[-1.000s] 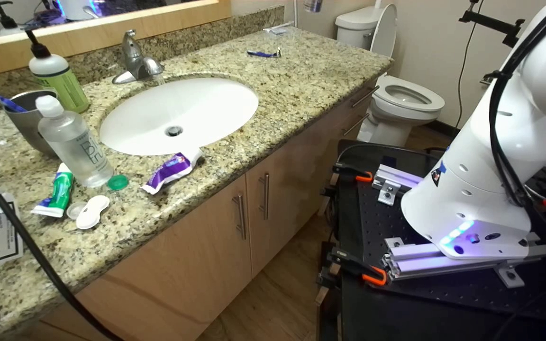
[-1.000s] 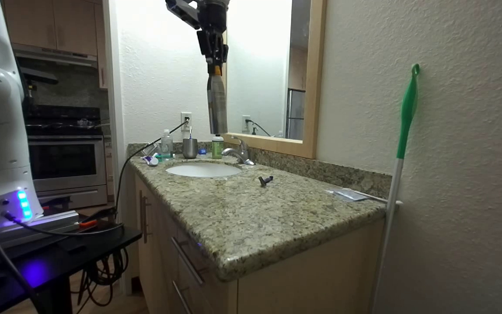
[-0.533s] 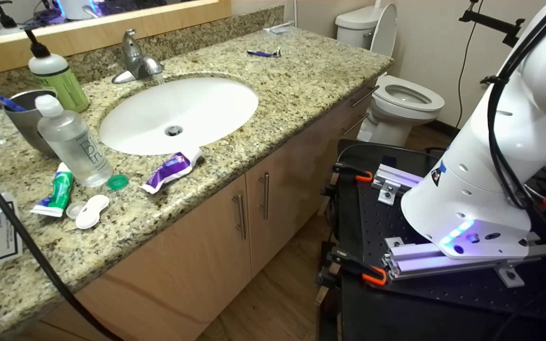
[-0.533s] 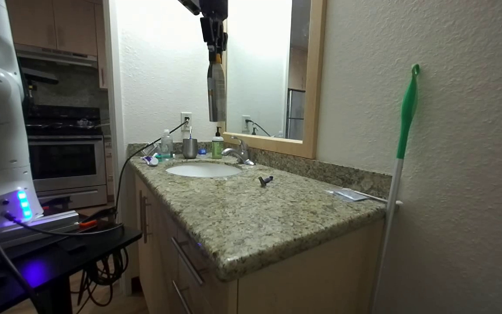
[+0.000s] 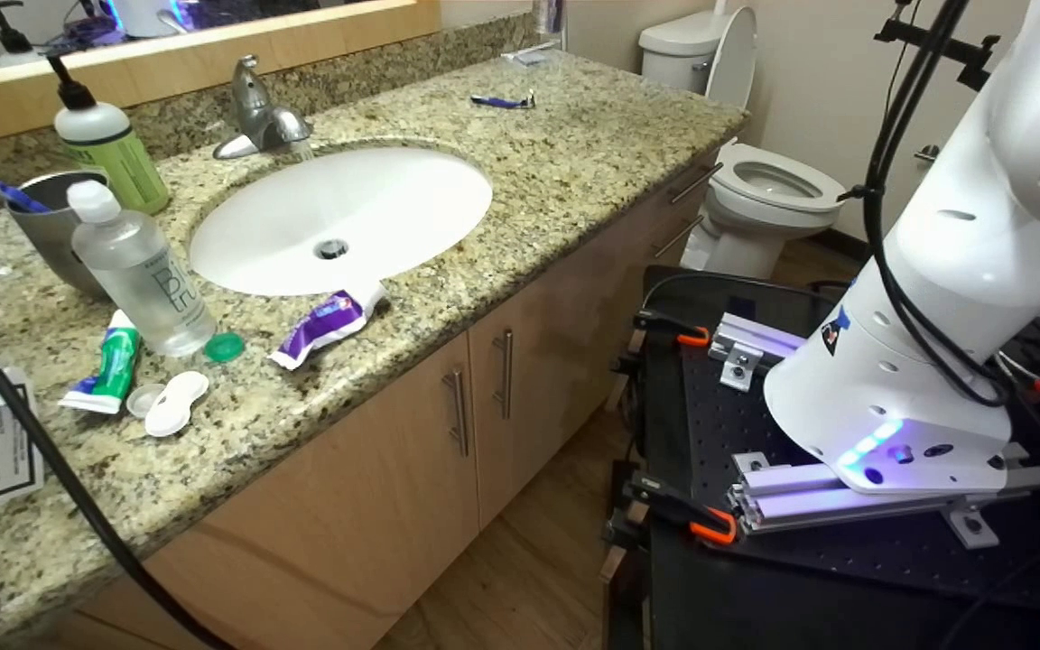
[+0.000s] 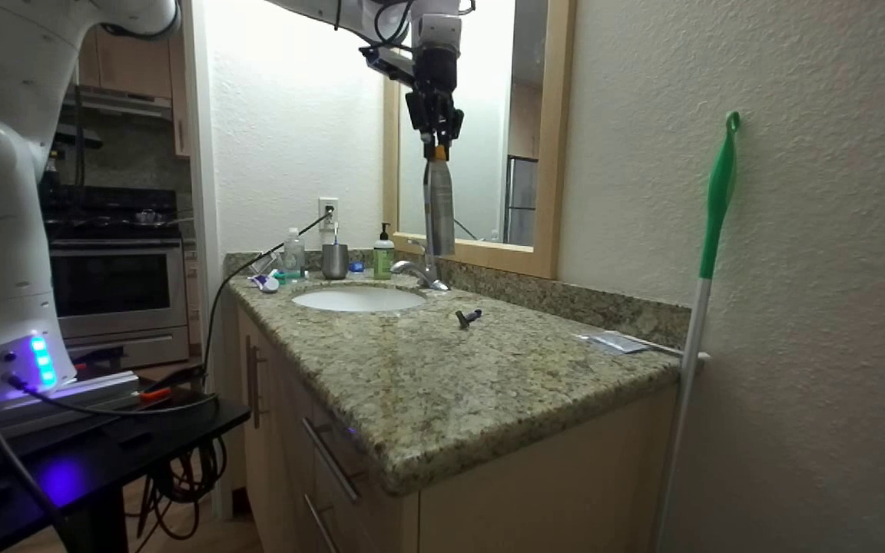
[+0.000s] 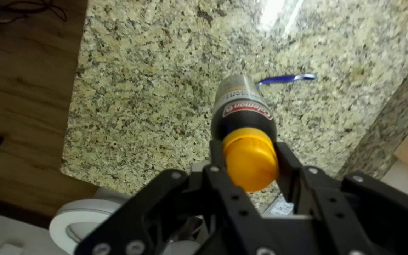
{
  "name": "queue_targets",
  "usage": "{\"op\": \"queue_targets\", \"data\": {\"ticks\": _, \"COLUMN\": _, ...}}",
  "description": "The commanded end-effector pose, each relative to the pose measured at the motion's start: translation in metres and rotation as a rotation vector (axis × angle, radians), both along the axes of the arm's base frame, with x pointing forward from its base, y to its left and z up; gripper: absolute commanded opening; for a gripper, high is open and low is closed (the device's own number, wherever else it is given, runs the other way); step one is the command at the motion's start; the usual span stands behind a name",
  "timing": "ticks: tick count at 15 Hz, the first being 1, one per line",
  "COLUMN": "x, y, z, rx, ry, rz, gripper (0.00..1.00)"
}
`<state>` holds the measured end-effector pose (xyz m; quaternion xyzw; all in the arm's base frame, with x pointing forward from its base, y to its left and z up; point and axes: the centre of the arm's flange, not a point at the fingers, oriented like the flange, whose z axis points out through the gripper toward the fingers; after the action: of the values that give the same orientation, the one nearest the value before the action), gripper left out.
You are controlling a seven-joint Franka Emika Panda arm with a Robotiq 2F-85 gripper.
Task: Move the bottle with the yellow lid to the upper right corner of the counter
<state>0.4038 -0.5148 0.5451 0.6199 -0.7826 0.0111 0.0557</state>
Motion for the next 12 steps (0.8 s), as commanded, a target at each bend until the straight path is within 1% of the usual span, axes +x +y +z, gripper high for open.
{"op": "queue_targets", "data": {"ticks": 1, "x": 0.029, "y": -0.085, "z": -0.005, "rx": -0.034, "ry": 0.005, "rz": -0.201, "gripper": 0.13}}
{"op": "queue_targets", "data": {"ticks": 3, "x": 0.021, "y": -0.117, "z": -0.021, "rx": -0.041, "ry": -0.008, "rz": -0.314, "gripper": 0.13}}
{"op": "queue_targets", "data": {"ticks": 5, "x": 0.013, "y": -0.147, "z": -0.029, "rx": -0.038, "ry": -0.031, "rz": -0.43, "gripper": 0.13}}
{"op": "queue_targets", "data": {"ticks": 6, "x": -0.009, "y": -0.091, "z": -0.051, "rx": -0.038, "ry": -0.015, "rz": -0.339, "gripper": 0.38}}
{"op": "queue_targets", "data": {"ticks": 7, "x": -0.015, "y": -0.102, "z": -0.056, "rx": -0.039, "ry": -0.021, "rz": -0.379, "gripper": 0.38}}
{"op": "queue_targets", "data": {"ticks": 9, "x": -0.018, "y": -0.113, "z": -0.061, "rx": -0.046, "ry": -0.022, "rz": -0.404, "gripper": 0.38}}
{"op": "queue_targets", "data": {"ticks": 10, "x": -0.018, "y": -0.103, "z": -0.063, "rx": -0.07, "ry": -0.023, "rz": -0.39, "gripper": 0.13}}
{"op": "queue_targets", "data": {"ticks": 12, "x": 0.002, "y": -0.11, "z": -0.073, "rx": -0.103, "ry": -0.032, "rz": -0.47, "gripper": 0.13}}
